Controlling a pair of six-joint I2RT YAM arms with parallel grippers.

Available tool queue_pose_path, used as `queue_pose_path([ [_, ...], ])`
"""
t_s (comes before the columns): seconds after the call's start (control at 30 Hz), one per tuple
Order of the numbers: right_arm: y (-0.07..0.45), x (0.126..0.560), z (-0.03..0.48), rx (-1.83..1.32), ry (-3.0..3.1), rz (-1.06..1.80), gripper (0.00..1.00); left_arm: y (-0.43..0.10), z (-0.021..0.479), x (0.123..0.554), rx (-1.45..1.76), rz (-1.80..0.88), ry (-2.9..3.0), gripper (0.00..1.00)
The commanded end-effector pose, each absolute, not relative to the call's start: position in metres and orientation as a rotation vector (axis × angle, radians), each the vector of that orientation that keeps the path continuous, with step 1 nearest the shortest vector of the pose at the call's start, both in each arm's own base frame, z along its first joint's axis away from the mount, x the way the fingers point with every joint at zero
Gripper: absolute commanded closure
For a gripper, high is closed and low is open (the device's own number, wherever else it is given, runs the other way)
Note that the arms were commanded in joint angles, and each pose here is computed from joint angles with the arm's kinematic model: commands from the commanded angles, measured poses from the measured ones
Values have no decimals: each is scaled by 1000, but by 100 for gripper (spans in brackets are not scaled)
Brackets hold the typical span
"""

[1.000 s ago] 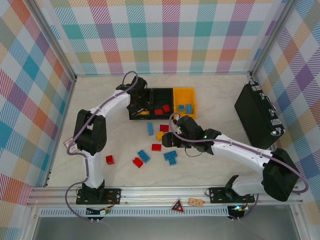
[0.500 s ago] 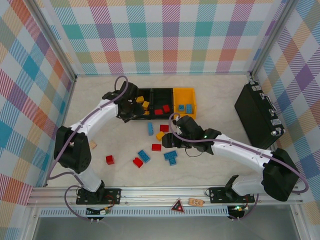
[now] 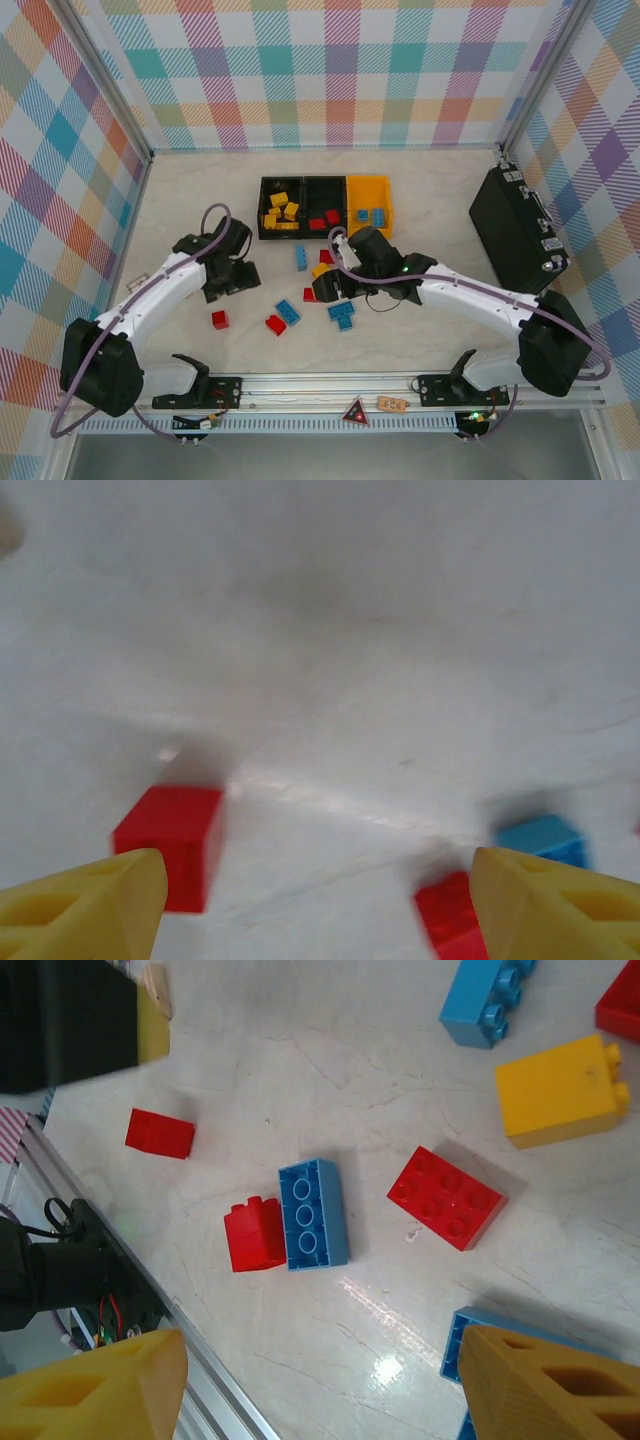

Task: Sort the legos into containers by color
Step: Pick up the lego from the bottom-left of the table.

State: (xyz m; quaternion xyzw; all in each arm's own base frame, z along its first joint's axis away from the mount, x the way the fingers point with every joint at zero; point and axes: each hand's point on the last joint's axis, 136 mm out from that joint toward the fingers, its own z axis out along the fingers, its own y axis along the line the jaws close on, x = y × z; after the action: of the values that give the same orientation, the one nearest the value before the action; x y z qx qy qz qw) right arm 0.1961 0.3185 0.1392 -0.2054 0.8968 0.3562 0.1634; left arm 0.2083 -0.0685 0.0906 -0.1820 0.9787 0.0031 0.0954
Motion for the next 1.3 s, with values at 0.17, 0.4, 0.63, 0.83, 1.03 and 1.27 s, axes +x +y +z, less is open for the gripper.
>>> queue_pose_path([
  [0.17, 331, 197, 150, -619, 2513, 1084, 28, -37, 73, 172, -747, 237, 2864, 12],
  [0.4, 326, 196, 147, -611, 2520, 1066, 28, -36, 42, 169, -775, 280, 2889, 24],
  [0.63, 324, 196, 145, -591, 2530, 1053, 28, -41, 28, 177, -748, 287, 2916, 54],
  [0.83, 323, 196, 142, -582, 2538, 1050, 28, -50, 29, 182, -709, 240, 2938, 73],
  [1.03, 321, 197, 146, -573, 2535, 1042, 28, -72, 53, 202, -626, 121, 2913, 75],
  [1.27, 304, 209, 143, -461, 2561, 959, 28, -124, 87, 240, -455, -13, 2874, 74],
])
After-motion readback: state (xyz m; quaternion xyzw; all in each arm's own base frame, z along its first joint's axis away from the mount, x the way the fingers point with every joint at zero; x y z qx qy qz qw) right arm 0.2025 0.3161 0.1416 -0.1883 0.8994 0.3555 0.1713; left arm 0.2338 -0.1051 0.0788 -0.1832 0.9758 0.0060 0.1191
